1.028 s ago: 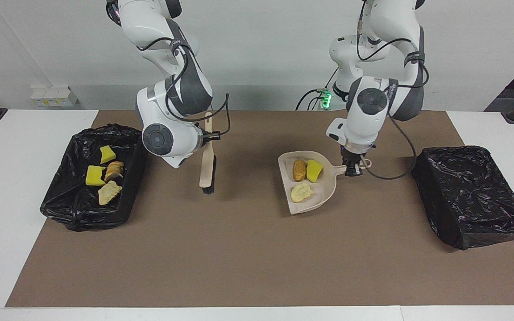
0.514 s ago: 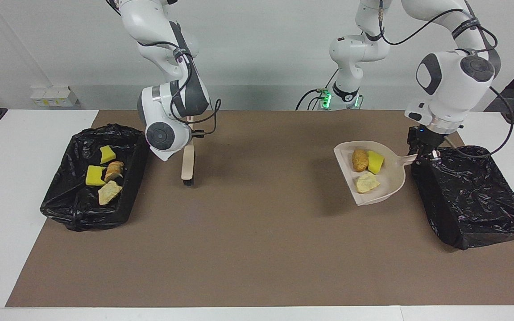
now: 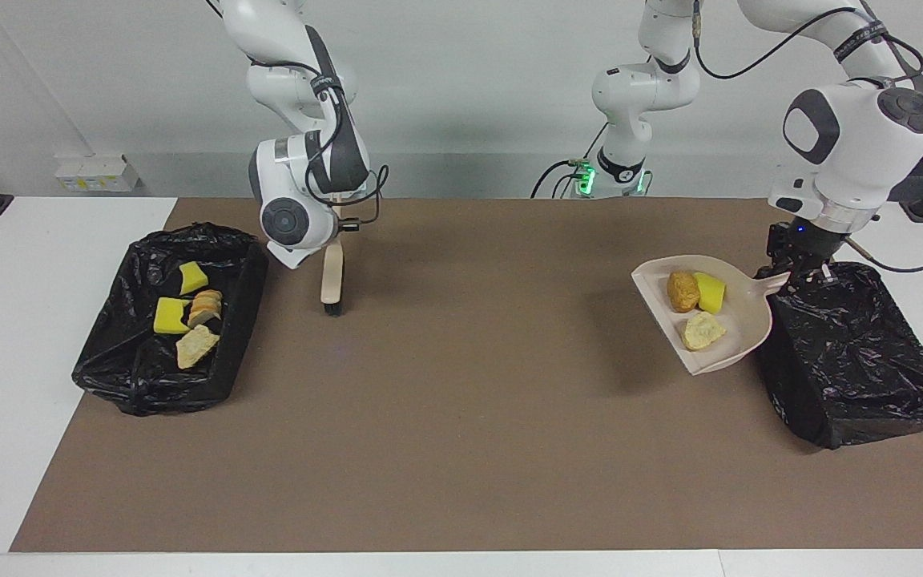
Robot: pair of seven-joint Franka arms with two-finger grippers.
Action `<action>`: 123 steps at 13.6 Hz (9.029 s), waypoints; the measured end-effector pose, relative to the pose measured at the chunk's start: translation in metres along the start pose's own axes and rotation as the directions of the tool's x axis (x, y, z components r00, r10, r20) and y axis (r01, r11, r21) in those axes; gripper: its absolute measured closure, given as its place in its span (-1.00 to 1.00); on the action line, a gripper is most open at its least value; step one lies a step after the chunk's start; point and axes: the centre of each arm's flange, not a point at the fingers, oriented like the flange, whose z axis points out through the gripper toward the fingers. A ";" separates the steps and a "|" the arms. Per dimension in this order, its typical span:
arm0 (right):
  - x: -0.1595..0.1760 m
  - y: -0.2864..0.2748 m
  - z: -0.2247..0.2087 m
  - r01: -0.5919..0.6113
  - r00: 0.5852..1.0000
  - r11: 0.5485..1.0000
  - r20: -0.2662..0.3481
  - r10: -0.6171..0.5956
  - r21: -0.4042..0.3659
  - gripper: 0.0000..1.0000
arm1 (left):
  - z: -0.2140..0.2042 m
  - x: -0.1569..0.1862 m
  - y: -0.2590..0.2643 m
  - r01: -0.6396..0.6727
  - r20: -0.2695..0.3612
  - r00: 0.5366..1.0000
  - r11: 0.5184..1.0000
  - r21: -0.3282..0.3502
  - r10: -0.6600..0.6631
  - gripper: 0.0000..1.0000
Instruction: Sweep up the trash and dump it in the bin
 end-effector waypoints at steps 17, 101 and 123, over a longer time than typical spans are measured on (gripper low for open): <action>-0.073 -0.266 0.063 -0.021 0.996 0.999 -0.087 0.025 0.040 0.49 | -0.042 -0.141 -0.039 0.014 0.046 0.999 0.999 0.042 -0.016 0.37; -0.101 0.156 -0.298 -0.090 0.761 0.995 -0.642 0.092 0.036 -1.00 | -0.181 0.080 0.031 0.928 0.032 0.363 0.358 -0.108 -0.931 -1.00; -0.101 0.156 -0.298 -0.091 0.761 0.995 -0.642 0.092 0.036 -1.00 | -0.191 0.076 0.023 0.962 0.084 0.265 0.257 -0.095 -0.961 -1.00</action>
